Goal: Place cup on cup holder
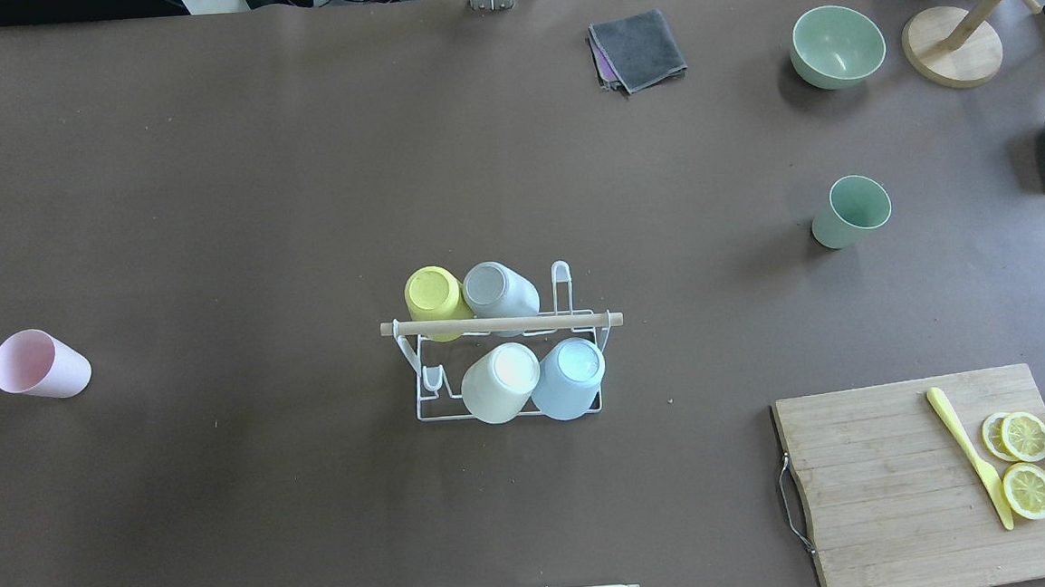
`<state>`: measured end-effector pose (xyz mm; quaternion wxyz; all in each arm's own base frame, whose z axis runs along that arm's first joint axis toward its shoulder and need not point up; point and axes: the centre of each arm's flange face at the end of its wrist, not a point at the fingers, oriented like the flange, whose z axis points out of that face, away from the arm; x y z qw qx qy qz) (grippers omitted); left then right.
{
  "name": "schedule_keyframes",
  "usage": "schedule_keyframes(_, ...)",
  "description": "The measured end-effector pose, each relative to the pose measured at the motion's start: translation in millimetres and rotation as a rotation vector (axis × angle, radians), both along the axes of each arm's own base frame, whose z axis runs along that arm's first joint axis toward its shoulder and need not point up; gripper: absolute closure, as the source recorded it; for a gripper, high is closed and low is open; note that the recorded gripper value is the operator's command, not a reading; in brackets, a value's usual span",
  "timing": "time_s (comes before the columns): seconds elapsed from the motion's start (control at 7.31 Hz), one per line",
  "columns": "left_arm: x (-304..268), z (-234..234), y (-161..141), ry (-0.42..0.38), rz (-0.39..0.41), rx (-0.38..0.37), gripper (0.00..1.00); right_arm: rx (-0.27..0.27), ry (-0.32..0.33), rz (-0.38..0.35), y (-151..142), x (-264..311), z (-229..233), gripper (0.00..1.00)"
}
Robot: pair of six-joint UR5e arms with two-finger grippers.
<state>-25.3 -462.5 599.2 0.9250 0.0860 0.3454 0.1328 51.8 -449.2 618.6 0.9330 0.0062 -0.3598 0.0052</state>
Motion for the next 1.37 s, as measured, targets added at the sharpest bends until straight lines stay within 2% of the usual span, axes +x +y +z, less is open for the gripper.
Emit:
schedule_keyframes(0.55, -1, 1, 0, 0.001, -0.001, -0.003, 0.02, -0.023, 0.006, -0.113, -11, -51, 14, 0.0)
schedule_keyframes(1.09, 0, 2, 1, 0.003, 0.0, -0.004, 0.02, -0.023, 0.001, -0.14, -8, -60, 16, 0.0)
schedule_keyframes(1.37, 0, 2, 1, 0.004, -0.001, -0.005, 0.02, 0.006, 0.004, -0.17, -12, -73, 3, 0.0)
